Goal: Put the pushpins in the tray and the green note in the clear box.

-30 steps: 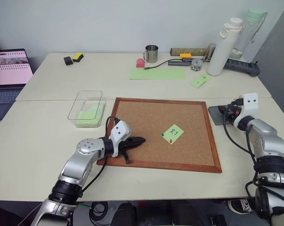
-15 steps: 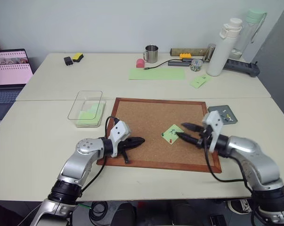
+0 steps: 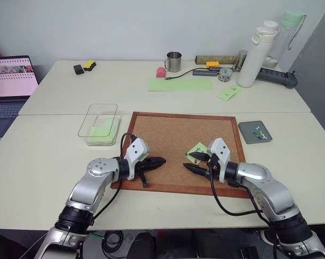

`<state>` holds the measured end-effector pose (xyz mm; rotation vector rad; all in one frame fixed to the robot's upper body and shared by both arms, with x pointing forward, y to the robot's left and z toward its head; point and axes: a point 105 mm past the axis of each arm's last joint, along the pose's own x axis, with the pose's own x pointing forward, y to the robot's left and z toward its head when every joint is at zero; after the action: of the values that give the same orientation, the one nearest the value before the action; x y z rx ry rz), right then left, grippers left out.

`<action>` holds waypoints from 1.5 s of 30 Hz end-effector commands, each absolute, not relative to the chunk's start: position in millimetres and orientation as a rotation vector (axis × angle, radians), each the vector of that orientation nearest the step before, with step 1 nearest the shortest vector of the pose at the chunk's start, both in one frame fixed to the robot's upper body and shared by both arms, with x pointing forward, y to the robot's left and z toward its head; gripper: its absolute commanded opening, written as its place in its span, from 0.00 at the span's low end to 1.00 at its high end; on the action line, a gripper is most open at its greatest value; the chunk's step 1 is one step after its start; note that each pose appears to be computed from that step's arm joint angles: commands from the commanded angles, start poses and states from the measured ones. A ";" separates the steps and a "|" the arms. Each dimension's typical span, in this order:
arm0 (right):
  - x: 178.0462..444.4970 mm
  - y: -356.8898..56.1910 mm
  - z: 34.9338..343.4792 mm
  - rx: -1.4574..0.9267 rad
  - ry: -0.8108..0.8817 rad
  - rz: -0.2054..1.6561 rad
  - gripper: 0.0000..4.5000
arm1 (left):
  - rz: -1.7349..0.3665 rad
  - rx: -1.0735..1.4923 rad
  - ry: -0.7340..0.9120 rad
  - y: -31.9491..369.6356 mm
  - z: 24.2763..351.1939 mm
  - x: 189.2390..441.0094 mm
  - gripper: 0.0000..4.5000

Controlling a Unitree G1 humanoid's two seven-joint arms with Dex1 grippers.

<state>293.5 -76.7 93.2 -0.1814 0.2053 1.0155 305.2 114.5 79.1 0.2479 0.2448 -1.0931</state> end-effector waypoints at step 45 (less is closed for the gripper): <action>311.3 -110.1 160.6 -0.107 -0.011 0.842 0.01 | -1.097 0.254 0.271 114.0 74.0 303.6 0.00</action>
<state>300.9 -91.0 135.3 -0.1204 0.0768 0.9395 305.4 114.1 79.6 0.2459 0.2494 -1.0929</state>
